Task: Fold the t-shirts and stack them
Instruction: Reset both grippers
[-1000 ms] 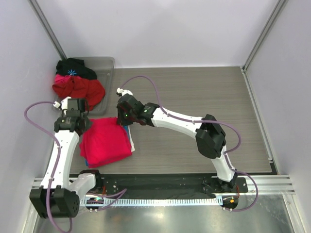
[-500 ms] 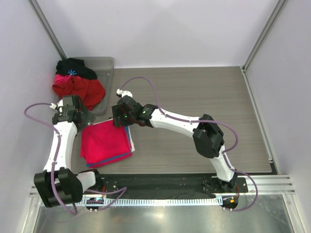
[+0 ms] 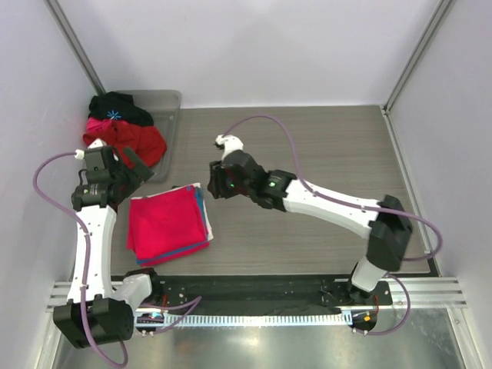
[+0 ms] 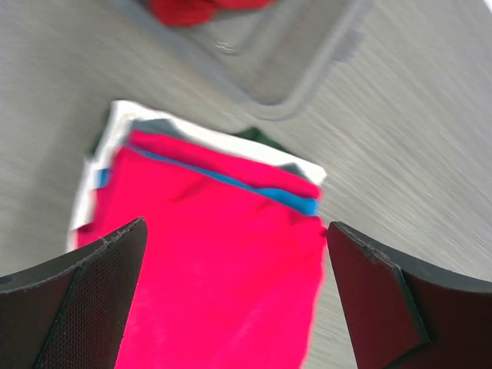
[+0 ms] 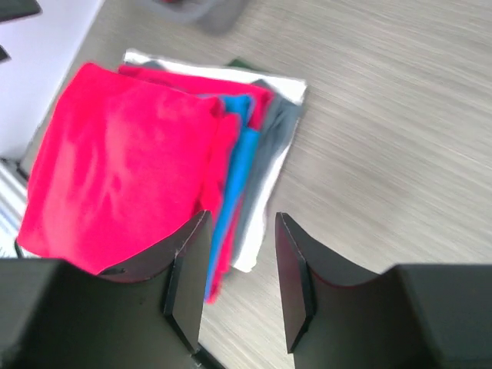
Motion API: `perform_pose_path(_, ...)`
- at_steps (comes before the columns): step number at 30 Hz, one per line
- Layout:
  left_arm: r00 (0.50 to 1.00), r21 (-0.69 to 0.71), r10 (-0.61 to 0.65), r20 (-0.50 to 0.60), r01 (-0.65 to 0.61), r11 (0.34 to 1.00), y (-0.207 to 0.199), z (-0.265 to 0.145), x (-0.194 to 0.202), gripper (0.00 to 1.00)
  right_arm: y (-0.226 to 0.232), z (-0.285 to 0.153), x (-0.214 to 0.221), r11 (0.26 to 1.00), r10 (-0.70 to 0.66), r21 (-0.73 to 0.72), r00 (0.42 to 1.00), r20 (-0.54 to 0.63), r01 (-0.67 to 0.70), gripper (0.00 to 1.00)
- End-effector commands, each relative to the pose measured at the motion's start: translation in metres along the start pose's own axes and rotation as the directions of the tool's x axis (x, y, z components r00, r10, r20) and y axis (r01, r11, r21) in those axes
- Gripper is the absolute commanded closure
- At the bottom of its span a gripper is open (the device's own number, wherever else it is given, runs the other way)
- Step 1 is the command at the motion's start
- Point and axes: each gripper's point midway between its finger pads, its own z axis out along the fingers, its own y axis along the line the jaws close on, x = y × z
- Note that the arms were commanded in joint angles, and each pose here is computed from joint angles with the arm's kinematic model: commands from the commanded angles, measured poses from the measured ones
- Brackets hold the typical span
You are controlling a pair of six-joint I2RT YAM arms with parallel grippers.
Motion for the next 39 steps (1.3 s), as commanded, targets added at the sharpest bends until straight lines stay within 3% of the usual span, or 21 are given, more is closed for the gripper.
perform_pose_path(1, 1.0, 0.191, 0.008, -0.017, -0.004, 0.982, -0.04, -0.005, -0.005, 0.0, -0.042, -0.034, -0.022, 0.997, 0.008, 0.08, 0.989, 0.147, -0.02, 0.56)
perform_pose_path(5, 0.999, 0.215, 0.031, 0.004, -0.032, 0.976, -0.063, -0.003, 0.013, 0.0, -0.099, -0.063, -0.012, 0.98, 0.054, 0.173, 0.974, 0.222, -0.094, 0.51)
perform_pose_path(10, 0.991, 0.278, 0.131, -0.024, -0.119, 0.953, -0.121, 0.002, 0.054, 0.0, -0.17, -0.094, 0.013, 0.944, 0.136, 0.26, 0.957, 0.255, -0.203, 0.49)
perform_pose_path(16, 0.961, 0.403, 0.271, -0.052, -0.228, 0.886, -0.199, 0.011, 0.126, 0.0, -0.263, -0.133, 0.039, 0.817, 0.189, 0.445, 0.899, 0.395, -0.367, 0.44)
perform_pose_path(18, 0.956, 0.452, 0.293, -0.02, -0.253, 0.856, -0.22, 0.014, 0.142, 0.0, -0.285, -0.14, 0.053, 0.763, 0.169, 0.517, 0.891, 0.422, -0.389, 0.11)
perform_pose_path(19, 0.952, 0.467, 0.304, -0.027, -0.257, 0.846, -0.225, 0.022, 0.154, 0.0, -0.292, -0.139, 0.065, 0.752, 0.158, 0.544, 0.903, 0.4, -0.373, 0.08)
perform_pose_path(23, 0.939, 0.586, 0.343, -0.026, -0.263, 0.766, -0.24, 0.036, 0.196, 0.0, -0.297, -0.126, 0.082, 0.758, 0.172, 0.538, 0.909, 0.38, -0.369, 0.08)
perform_pose_path(28, 0.89, 0.563, 0.443, 0.107, -0.422, 0.711, -0.237, 0.043, 0.21, 0.01, -0.306, -0.129, 0.088, 0.738, 0.15, 0.556, 0.896, 0.418, -0.382, 0.07)
perform_pose_path(31, 0.861, 0.585, 0.477, 0.176, -0.481, 0.653, -0.237, 0.039, 0.221, 0.0, -0.301, -0.129, 0.087, 0.762, 0.152, 0.519, 0.885, 0.44, -0.389, 0.06)
perform_pose_path(35, 0.85, 0.636, 0.483, 0.21, -0.494, 0.593, -0.245, 0.027, 0.23, 0.0, -0.301, -0.125, 0.088, 0.77, 0.15, 0.507, 0.883, 0.445, -0.387, 0.06)
perform_pose_path(39, 0.846, 0.628, 0.488, 0.214, -0.502, 0.595, -0.243, 0.026, 0.232, 0.01, -0.306, -0.124, 0.089, 0.751, 0.142, 0.54, 0.892, 0.429, -0.379, 0.06)
